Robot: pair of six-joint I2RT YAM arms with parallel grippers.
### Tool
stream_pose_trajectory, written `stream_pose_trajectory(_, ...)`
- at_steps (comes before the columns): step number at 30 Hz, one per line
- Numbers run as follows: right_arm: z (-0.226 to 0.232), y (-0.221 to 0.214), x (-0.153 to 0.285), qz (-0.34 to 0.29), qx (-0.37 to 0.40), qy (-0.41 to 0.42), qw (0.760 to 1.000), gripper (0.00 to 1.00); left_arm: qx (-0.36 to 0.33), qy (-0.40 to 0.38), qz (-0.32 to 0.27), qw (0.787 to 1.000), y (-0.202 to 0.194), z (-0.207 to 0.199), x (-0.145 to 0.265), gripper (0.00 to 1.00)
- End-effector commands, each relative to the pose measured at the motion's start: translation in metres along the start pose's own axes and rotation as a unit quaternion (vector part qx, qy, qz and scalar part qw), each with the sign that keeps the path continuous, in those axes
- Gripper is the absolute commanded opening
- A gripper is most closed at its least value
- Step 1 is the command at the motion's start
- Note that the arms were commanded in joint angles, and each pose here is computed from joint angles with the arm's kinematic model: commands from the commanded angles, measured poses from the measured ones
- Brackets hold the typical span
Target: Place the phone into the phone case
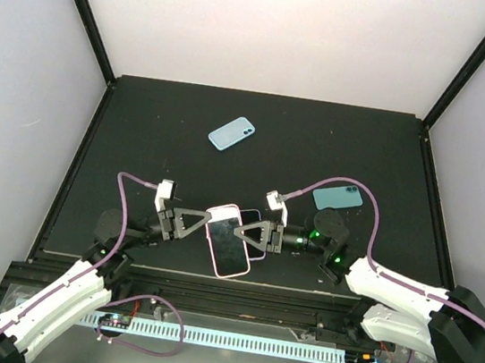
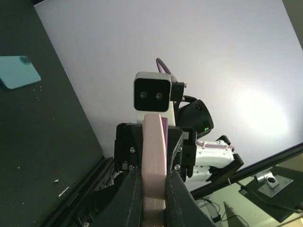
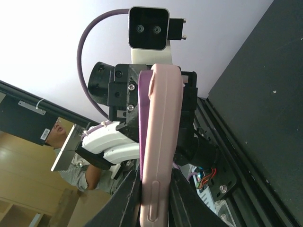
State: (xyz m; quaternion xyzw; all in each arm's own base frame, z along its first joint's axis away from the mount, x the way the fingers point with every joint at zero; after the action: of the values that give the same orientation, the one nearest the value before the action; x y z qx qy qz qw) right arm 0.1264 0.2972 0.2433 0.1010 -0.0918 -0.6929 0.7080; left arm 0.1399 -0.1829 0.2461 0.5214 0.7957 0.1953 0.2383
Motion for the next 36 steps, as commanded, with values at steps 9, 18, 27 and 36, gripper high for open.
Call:
stream_pose_trajectory(9,0.019,0.009,0.0,-0.015,0.026,-0.008,1.0,0.4,-0.035,0.02,0.008,0.999,0.002,0.002,-0.002,0.02)
stream_pose_trajectory(18,0.023,0.022,-0.004,-0.032,0.044,-0.042,0.998,0.49,-0.06,-0.024,0.039,0.997,-0.004,-0.013,-0.004,0.01)
stream_pose_trajectory(27,0.029,0.029,-0.011,-0.03,0.05,-0.037,0.998,0.5,-0.066,-0.035,0.054,0.996,-0.007,-0.015,-0.005,0.02)
stream_pose_trajectory(36,0.025,0.038,-0.01,-0.038,0.059,-0.049,0.996,0.09,-0.038,0.057,0.095,0.993,-0.017,0.016,-0.006,0.01)
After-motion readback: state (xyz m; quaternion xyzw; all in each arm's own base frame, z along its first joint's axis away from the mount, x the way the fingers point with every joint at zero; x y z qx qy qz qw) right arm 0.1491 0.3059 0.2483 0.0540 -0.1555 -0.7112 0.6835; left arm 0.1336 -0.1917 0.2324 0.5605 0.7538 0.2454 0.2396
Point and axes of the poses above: each gripper's point midway between its finger pads, its own x axis back along the fingers, its own z axis along the line the jaws close on, y = z × x, the point moved 3 cm from there along x, back along the fingers, and after that the axes turned 13 degrees about -x, right-handed, at the moved point
